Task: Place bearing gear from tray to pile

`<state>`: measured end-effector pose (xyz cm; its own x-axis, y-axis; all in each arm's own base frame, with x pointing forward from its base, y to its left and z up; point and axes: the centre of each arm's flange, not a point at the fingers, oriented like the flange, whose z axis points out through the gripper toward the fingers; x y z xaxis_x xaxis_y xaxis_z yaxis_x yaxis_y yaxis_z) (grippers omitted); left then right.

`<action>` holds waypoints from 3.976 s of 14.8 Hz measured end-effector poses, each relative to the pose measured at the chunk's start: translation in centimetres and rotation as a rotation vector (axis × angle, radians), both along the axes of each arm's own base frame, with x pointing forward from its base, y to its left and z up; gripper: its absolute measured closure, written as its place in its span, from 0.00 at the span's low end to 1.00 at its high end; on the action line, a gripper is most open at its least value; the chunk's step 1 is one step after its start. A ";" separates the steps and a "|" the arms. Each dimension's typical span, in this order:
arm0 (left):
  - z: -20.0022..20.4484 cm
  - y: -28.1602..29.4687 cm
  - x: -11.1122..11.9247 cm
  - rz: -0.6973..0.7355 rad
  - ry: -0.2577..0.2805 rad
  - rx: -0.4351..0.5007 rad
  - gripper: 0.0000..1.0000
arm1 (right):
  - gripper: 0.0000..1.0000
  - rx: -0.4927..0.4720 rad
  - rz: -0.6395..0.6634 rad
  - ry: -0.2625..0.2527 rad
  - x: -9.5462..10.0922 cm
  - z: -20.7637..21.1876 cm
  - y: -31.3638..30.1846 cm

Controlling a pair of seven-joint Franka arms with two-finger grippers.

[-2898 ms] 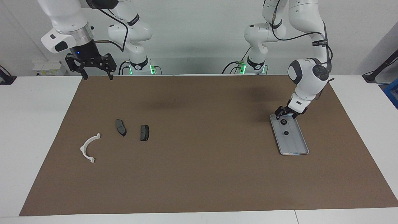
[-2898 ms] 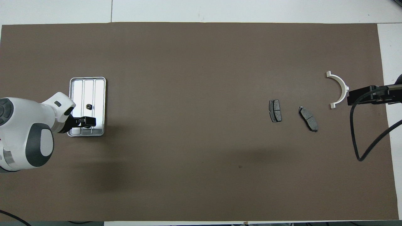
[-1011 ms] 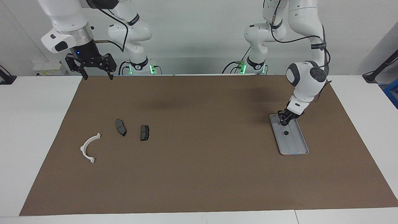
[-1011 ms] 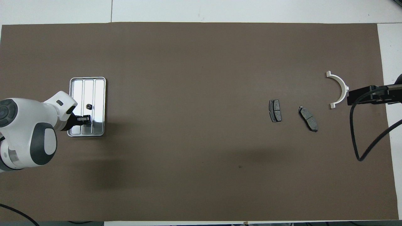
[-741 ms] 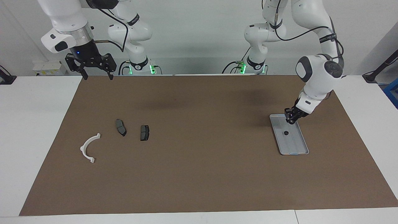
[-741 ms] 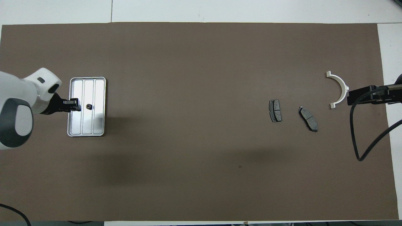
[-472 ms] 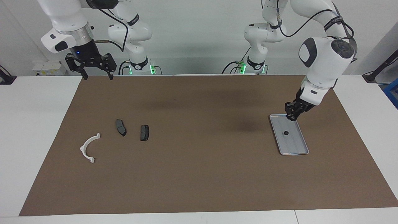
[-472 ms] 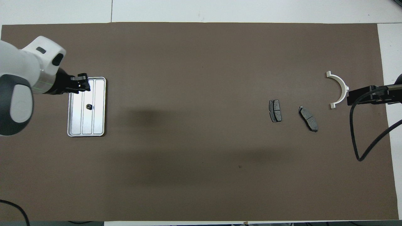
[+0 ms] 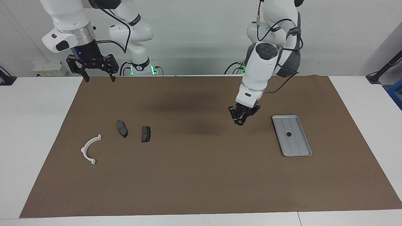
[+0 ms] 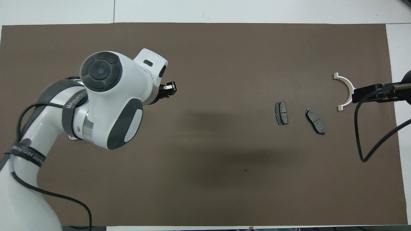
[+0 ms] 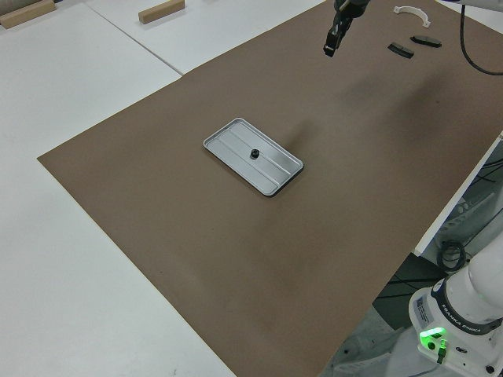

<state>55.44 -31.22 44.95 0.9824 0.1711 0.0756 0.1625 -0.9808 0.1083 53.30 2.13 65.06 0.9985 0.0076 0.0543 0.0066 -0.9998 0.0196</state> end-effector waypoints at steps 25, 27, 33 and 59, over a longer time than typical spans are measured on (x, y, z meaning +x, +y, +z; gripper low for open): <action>-15.4 -6.1 -2.1 -0.003 -0.024 0.037 0.65 | 0.00 0.002 0.026 0.014 -0.8 -1.6 1.2; -15.4 -6.1 -2.2 -0.003 -0.028 0.035 0.65 | 0.00 0.002 0.026 0.013 -1.0 -1.6 1.2; -14.8 -5.8 -1.7 0.006 -0.020 0.046 0.16 | 0.00 0.002 0.026 0.016 -1.1 -1.7 1.2; -11.1 31.0 5.5 -0.077 -0.012 0.070 0.00 | 0.00 0.042 -0.366 0.024 3.7 -26.9 34.6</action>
<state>60.96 -0.22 33.89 0.9913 0.0892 0.0969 0.0857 -0.9955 0.0403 56.97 36.74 38.15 0.9355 -0.3525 0.0236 -0.3522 -0.9358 -0.0171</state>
